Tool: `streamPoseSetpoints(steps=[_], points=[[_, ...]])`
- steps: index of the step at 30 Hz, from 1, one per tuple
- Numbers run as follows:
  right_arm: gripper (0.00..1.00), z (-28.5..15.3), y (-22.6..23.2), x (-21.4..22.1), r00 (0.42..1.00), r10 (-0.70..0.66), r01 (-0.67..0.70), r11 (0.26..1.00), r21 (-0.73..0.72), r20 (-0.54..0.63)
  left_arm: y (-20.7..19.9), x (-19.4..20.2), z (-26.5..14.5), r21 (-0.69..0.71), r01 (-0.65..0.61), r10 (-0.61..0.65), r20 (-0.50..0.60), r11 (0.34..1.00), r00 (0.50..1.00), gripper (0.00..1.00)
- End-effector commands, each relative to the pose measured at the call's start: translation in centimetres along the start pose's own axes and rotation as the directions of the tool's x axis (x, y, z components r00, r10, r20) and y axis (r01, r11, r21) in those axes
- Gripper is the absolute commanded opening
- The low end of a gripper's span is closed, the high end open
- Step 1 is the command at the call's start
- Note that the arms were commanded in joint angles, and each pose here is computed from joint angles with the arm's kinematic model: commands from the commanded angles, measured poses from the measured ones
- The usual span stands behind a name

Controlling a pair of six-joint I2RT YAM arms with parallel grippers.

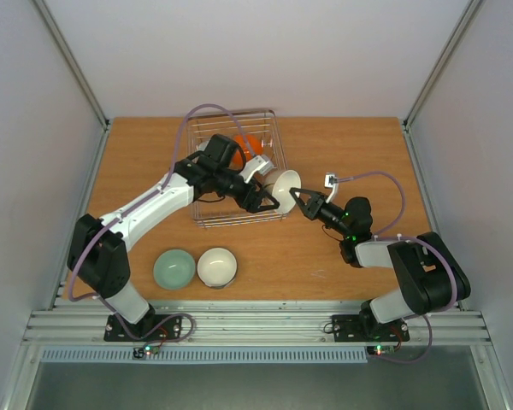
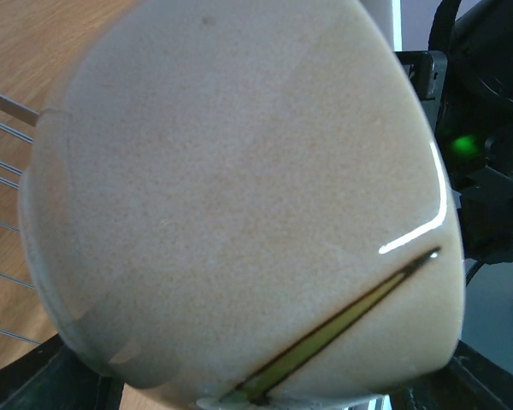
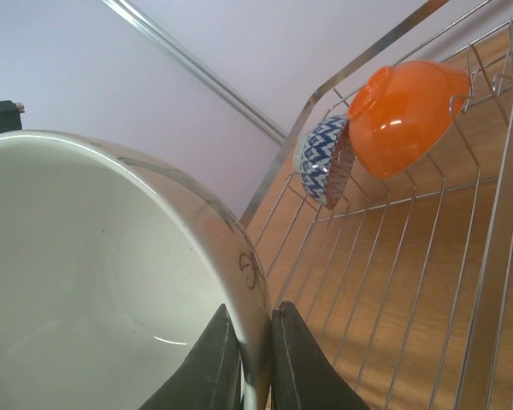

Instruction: Load the bowls into the dish rack

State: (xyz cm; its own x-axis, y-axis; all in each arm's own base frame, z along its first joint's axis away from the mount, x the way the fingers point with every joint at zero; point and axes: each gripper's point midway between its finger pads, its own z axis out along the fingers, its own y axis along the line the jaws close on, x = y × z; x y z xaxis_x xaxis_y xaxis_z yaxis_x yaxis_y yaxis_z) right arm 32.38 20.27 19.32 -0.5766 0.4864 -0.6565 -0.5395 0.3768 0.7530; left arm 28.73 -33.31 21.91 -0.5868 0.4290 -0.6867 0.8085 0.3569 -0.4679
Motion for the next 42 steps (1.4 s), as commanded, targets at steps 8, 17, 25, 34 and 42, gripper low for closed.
streamPoseSetpoints(steps=[8,17,25,34,42], points=[[0.3,-0.1,5.3,-2.5,0.993,-0.093,0.105,0.976,-0.19,0.068,1.9,0.2,0.6,-0.079,-0.015,0.015,0.005,0.997,1.0,0.01],[0.65,0.5,2.8,-2.6,0.996,-0.066,0.069,0.995,-0.069,0.055,4.8,-0.5,-0.5,-0.285,-0.048,0.059,0.031,0.957,0.998,0.01],[0.66,0.7,1.3,-3.6,0.992,-0.125,0.124,0.986,0.112,0.004,6.3,-1.7,-0.9,-0.403,-0.087,0.113,0.041,0.911,0.993,0.01],[0.69,-1.8,1.0,-4.9,0.983,-0.18,0.183,0.928,0.323,-0.04,8.9,-2.9,-1.2,-0.576,-0.179,0.211,-0.012,0.797,0.977,0.0],[0.69,-3.7,2.2,-5.1,0.981,-0.189,0.189,0.913,0.361,-0.035,10.4,-3.0,-0.7,-0.679,-0.322,0.339,-0.115,0.66,0.934,0.0]])
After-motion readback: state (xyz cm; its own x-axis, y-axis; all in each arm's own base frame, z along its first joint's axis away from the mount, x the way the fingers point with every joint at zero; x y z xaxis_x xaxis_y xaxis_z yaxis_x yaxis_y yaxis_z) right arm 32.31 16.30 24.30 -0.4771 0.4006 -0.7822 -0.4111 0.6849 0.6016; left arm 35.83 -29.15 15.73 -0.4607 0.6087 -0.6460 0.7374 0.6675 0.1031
